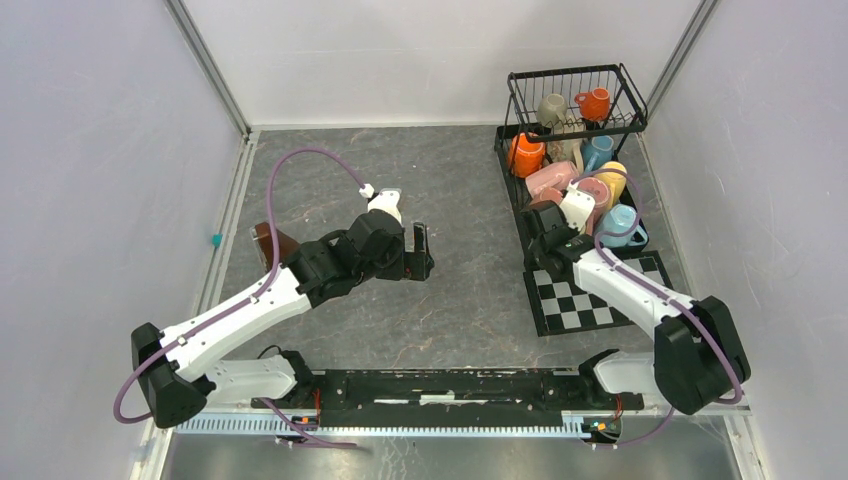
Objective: Unload the cups from the dish rack
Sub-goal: Unload the cup from the dish rack.
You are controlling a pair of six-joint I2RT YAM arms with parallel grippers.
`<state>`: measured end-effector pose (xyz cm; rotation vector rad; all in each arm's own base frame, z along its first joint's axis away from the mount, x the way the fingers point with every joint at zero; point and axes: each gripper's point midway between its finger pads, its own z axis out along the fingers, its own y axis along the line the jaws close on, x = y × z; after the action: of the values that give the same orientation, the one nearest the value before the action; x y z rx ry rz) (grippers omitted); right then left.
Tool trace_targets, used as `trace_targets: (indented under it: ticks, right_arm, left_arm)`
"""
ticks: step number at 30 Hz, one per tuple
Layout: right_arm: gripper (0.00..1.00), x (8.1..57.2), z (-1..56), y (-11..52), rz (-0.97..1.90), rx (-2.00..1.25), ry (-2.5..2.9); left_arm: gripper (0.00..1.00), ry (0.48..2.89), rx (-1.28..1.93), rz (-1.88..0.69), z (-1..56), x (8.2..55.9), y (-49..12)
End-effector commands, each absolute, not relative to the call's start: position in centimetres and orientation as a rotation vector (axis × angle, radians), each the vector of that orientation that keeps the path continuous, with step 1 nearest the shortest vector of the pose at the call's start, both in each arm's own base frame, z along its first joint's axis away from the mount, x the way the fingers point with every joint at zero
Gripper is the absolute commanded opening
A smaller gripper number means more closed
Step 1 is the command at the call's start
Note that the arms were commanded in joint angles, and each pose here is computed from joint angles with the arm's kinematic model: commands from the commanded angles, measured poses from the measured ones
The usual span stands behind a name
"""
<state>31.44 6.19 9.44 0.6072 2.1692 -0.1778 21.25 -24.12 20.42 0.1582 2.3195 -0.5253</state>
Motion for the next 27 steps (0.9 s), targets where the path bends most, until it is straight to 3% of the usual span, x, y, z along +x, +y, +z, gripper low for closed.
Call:
trace_targets:
  ticks: [1, 12, 16, 22, 27]
  right_arm:
    - [0.37, 32.3, 10.6, 5.5, -0.192, 0.634, 2.098]
    - [0.32, 32.6, 8.7, 5.9, -0.226, 0.586, 2.156]
    - [0.25, 32.4, 9.3, 5.7, -0.224, 0.581, 2.144]
    - [0.00, 32.1, 11.0, 5.4, -0.214, 0.561, 2.115]
    - [0.00, 31.8, 12.6, 5.6, -0.164, 0.523, 2.089]
  left_arm:
    - [1.00, 2.280, 0.146, -0.559, 21.9, 21.3, -24.3]
    - [1.00, 2.291, 0.155, -0.556, 21.5, 21.2, -24.4]
    - [1.00, 2.293, 0.153, -0.558, 21.5, 21.3, -24.5]
    - [1.00, 2.296, 0.138, -0.573, 21.7, 21.3, -24.8]
    - [1.00, 2.289, 0.136, -0.597, 21.9, 21.3, -25.1]
